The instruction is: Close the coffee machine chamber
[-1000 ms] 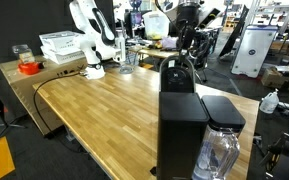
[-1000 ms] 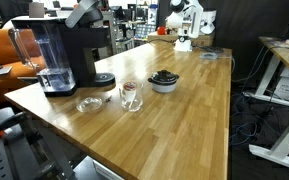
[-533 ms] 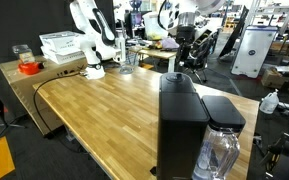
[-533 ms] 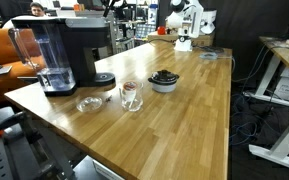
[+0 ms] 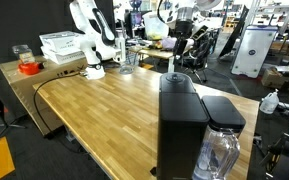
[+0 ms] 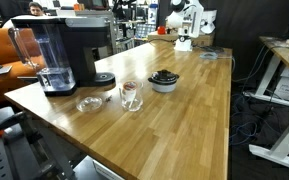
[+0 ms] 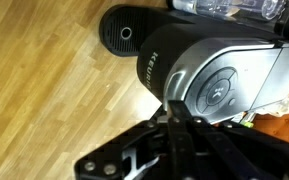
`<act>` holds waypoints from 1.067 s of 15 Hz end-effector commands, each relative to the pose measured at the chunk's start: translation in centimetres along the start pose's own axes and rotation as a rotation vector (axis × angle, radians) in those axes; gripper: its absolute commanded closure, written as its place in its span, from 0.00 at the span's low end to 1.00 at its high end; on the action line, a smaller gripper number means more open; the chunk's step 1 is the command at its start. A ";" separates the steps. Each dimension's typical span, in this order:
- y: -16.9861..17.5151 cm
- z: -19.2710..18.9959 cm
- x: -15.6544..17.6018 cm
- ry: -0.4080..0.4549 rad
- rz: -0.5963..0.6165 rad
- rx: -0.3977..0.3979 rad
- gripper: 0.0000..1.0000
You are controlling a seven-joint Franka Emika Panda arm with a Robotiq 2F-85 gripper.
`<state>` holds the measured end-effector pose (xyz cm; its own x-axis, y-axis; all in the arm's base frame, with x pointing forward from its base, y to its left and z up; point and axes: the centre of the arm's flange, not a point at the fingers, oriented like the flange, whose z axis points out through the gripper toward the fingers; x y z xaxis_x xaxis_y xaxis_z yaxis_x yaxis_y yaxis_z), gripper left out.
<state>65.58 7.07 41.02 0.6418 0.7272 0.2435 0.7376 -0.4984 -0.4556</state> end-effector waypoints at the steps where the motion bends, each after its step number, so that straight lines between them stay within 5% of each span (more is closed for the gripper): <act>1: -2.3 -2.1 -1.2 -0.045 0.046 -0.140 1.00; 8: -10.0 -5.1 -5.1 -0.184 0.182 -0.370 0.95; 10: -12.3 -4.5 -6.0 -0.202 0.212 -0.388 0.94; 12: -14.4 -3.4 -6.8 -0.197 0.231 -0.372 0.81; 14: -16.2 -2.2 -7.3 -0.176 0.244 -0.354 0.57; 15: -14.8 -3.1 -5.9 -0.223 0.230 -0.332 0.76; 16: -15.4 -2.7 -6.2 -0.221 0.234 -0.335 0.69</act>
<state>50.71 8.99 48.87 0.7659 0.6419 -0.0371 0.6287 -0.7598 -0.1659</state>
